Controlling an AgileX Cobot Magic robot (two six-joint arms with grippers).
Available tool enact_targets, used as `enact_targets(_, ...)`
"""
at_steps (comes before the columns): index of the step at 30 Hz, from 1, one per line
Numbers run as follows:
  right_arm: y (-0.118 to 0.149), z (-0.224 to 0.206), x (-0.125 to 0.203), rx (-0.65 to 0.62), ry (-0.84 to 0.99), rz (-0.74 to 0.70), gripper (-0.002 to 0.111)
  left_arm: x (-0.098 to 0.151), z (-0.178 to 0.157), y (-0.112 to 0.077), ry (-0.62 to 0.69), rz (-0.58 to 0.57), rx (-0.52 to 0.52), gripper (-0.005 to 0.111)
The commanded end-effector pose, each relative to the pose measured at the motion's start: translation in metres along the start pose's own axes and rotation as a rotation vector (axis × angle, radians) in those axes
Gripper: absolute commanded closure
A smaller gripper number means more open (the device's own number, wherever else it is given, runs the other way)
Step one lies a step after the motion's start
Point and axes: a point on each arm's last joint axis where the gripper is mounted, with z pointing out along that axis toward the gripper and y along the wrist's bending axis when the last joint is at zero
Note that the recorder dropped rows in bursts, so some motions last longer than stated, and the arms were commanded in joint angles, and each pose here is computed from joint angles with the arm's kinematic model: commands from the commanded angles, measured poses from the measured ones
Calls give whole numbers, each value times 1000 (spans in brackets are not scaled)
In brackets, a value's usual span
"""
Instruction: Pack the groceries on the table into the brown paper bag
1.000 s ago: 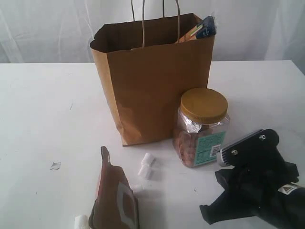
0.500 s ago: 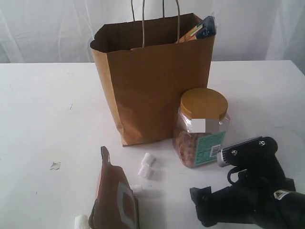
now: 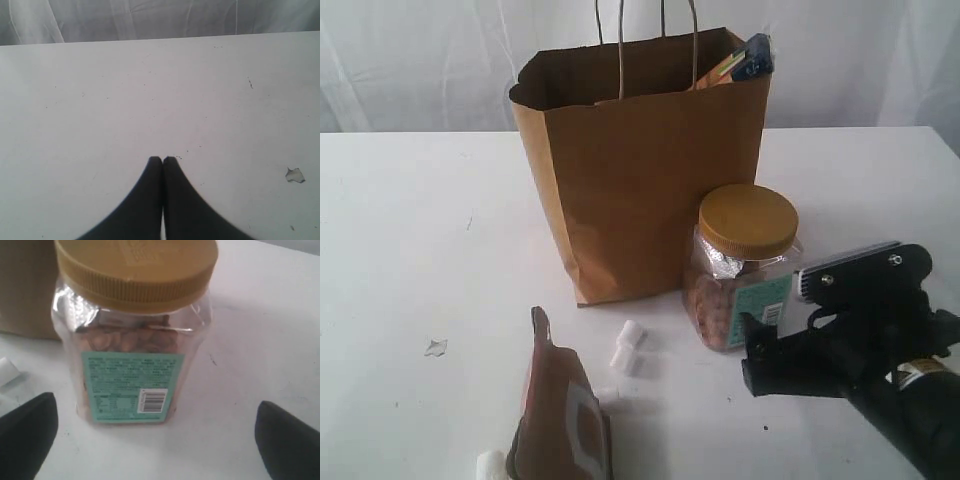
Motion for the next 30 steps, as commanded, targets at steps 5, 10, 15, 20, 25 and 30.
enact_targets(5,21,35,10,-43,-29,53,3,0,0,0,-6,-2,2,107)
enact_targets(10,25,51,16,3,-52,18,3,0,0,0,-6,-2,2,107)
enact_targets(15,26,61,23,34,-67,-13,3,0,0,0,-6,-2,2,107)
enact_targets(20,27,69,24,67,-135,-40,3,0,0,0,-6,-2,2,107)
enact_targets(25,32,76,22,69,-147,-41,3,0,0,0,-6,-2,2,107)
enact_targets(30,34,82,19,80,-181,-60,3,0,0,0,-6,-2,2,107)
